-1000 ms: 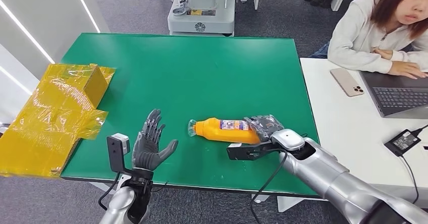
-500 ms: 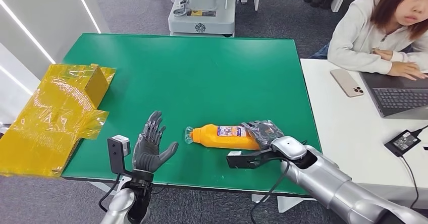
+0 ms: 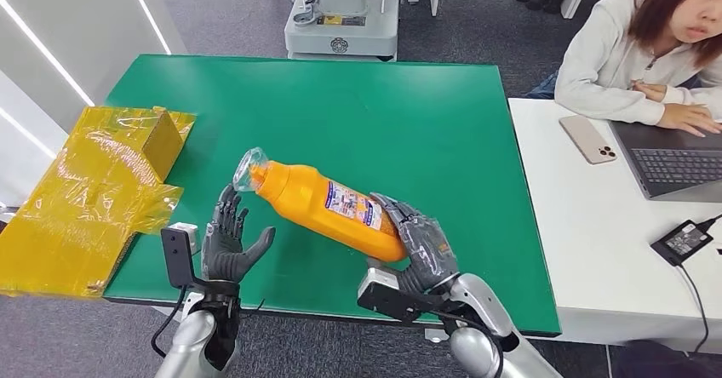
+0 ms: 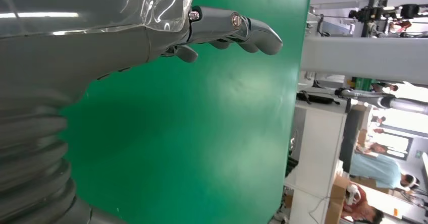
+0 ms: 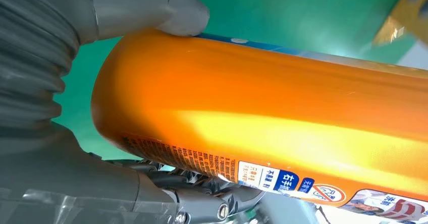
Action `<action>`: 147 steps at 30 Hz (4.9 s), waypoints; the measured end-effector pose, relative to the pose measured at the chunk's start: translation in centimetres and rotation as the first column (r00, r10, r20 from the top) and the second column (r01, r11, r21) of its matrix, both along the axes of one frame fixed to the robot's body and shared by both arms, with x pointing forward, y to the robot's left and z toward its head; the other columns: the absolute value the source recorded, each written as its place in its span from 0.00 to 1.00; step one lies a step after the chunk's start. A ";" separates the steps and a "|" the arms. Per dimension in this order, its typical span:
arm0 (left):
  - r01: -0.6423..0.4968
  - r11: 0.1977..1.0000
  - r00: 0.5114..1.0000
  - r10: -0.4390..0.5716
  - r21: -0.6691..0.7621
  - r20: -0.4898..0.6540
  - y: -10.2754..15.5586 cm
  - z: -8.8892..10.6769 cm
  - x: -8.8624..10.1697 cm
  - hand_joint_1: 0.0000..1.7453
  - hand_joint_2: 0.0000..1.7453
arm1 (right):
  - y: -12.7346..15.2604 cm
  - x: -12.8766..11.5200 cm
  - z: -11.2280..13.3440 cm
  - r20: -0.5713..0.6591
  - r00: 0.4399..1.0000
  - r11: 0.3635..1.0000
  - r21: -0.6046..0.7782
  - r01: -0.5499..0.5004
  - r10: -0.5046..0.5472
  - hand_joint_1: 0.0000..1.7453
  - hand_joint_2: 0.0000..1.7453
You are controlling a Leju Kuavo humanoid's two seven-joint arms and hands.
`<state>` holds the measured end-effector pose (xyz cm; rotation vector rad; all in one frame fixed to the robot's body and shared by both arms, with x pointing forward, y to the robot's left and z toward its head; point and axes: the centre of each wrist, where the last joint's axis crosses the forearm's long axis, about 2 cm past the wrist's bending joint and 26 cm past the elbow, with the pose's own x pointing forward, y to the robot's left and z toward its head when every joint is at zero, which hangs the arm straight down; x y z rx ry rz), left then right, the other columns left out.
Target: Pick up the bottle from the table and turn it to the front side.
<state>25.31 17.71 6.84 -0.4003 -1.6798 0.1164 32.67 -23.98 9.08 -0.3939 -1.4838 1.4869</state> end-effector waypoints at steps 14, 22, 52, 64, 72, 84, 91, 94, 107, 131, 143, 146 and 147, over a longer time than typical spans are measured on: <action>0.047 0.993 0.997 -0.053 -0.108 -0.054 2.5 -0.1 4.5 0.00 1.00 | 5.7 -5.0 2.8 0.167 0.981 0.892 0.451 0.013 -0.099 1.00 1.00; 0.161 0.954 0.982 -0.180 -0.252 -0.052 2.7 1.1 4.8 0.00 1.00 | 4.3 -4.6 2.8 0.184 0.960 0.867 0.489 0.096 -0.210 1.00 1.00; 0.463 0.863 0.886 -0.452 -0.202 0.098 -5.3 7.1 8.8 0.00 1.00 | 6.6 -1.3 -0.4 -0.041 0.972 0.805 0.552 0.217 -0.233 1.00 1.00; 0.458 0.829 0.864 -0.500 -0.322 -0.058 -6.7 4.6 9.4 0.00 1.00 | 7.9 -0.9 -2.6 -0.146 0.958 0.853 0.438 0.285 -0.246 1.00 1.00; 0.420 0.876 0.888 -0.451 -0.238 -0.092 -6.7 3.7 9.3 0.00 1.00 | 8.0 -0.8 -2.9 -0.154 0.958 0.864 0.416 0.285 -0.242 1.00 1.00; 0.263 0.955 0.965 -0.257 0.138 -0.060 -6.6 2.4 9.0 0.00 1.00 | 8.7 -1.2 -3.0 -0.147 0.966 0.882 0.397 0.255 -0.213 1.00 1.00; 0.190 0.956 0.982 -0.185 0.222 -0.045 -6.3 2.3 9.2 0.23 1.00 | 8.7 -1.2 -2.9 -0.182 0.965 0.877 0.409 0.250 -0.191 1.00 1.00; 0.191 0.965 0.981 -0.184 0.177 -0.056 -6.2 2.2 9.2 0.90 1.00 | 8.6 -1.1 -2.8 -0.186 0.964 0.874 0.415 0.253 -0.191 1.00 1.00; 0.191 0.981 0.975 -0.194 -0.045 -0.104 -5.2 2.2 9.7 1.00 1.00 | 8.9 -0.9 -2.2 -0.171 0.969 0.870 0.432 0.237 -0.179 1.00 1.00; -0.072 0.822 0.929 -0.152 0.566 0.338 -1.3 7.4 14.3 1.00 1.00 | 8.6 -5.0 -1.8 -0.130 0.974 0.813 0.536 0.228 -0.187 0.00 1.00; -0.445 0.423 0.782 -0.245 0.789 0.573 3.0 12.4 17.8 1.00 1.00 | 8.7 -6.8 -0.1 -0.038 0.983 0.788 0.593 0.165 -0.177 0.00 1.00; -0.582 0.182 0.722 -0.332 0.792 0.607 3.8 13.1 18.2 1.00 1.00 | 8.5 -7.4 0.0 0.003 0.979 0.798 0.581 0.163 -0.202 0.00 1.00; -0.617 0.089 0.710 -0.364 0.782 0.602 4.3 13.3 18.4 1.00 1.00 | 8.3 -7.7 0.0 0.020 0.977 0.802 0.575 0.164 -0.214 0.00 1.00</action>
